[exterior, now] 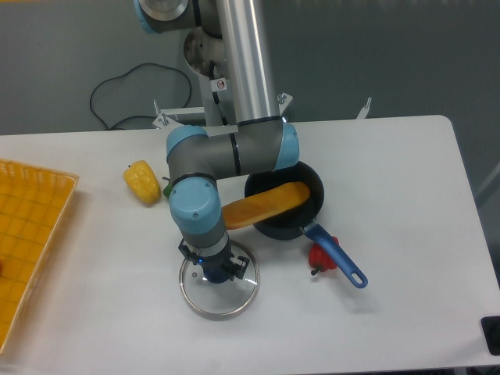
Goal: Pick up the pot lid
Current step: 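Lift the glass lid up by its knob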
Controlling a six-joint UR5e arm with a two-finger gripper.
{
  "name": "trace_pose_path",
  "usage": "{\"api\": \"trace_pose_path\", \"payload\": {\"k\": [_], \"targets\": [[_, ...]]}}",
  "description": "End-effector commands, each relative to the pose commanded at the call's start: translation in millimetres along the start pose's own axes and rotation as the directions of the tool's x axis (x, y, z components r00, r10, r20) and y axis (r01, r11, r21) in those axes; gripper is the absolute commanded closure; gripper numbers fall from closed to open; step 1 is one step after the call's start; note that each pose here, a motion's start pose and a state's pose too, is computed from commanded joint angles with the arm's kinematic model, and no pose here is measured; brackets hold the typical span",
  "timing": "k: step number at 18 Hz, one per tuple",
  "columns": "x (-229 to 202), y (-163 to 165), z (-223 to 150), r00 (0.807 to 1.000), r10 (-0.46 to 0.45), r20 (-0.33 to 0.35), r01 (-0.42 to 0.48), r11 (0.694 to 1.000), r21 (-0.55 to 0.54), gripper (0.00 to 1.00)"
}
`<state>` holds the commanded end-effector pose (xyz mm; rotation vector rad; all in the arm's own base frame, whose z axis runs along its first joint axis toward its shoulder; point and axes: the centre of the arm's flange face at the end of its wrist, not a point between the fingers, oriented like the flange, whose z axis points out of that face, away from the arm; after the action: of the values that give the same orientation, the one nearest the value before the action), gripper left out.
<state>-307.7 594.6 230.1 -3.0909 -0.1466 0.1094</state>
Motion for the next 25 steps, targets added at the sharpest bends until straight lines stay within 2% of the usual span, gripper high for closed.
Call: {"api": "trace_pose_path", "payload": {"k": [9, 13, 25], "targets": [[-6.5, -8.6, -32.2, 0.999, 0.005, 0.038, -0.007, 0.999, 0.044, 0.52], [-7.1, -6.9, -45.2, 0.997, 0.056, 0.051, -0.059, 0.997, 0.056, 0.52], [-2.2, -1.7, -51.5, 0.997, 0.060, 0.049, -0.063, 0.996, 0.061, 0.52]]}}
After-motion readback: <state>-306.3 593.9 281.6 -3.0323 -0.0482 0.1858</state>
